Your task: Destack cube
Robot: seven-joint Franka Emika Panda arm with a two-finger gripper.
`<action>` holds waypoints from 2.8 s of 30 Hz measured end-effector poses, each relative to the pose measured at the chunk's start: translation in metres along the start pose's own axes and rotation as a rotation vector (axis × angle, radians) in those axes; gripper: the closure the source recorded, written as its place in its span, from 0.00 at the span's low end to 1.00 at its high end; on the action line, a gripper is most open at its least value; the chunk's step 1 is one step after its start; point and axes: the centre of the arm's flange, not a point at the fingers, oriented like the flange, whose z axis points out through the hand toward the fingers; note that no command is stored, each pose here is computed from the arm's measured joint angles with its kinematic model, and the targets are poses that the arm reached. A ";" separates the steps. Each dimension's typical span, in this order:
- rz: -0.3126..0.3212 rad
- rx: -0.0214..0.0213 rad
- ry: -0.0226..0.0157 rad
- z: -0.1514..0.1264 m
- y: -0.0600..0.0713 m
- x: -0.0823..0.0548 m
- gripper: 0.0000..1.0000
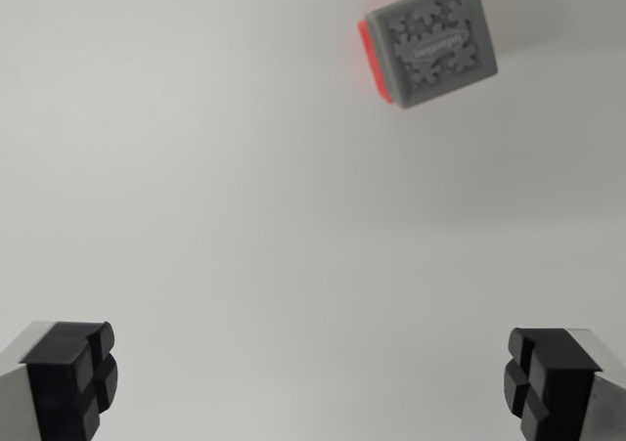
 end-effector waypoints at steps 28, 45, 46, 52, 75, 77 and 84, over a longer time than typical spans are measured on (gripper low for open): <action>-0.049 0.0008 0.0028 0.018 0.000 0.010 0.00; -0.176 0.0118 0.0107 0.063 0.000 0.039 0.00; -0.181 0.0121 0.0109 0.065 0.000 0.040 0.00; -0.238 0.0182 0.0145 0.085 0.000 0.053 0.00; -0.397 0.0341 0.0260 0.166 -0.001 0.088 0.00; -0.397 0.0337 0.0253 0.176 -0.002 0.088 0.00; -0.397 0.0323 0.0244 0.201 -0.002 0.088 0.00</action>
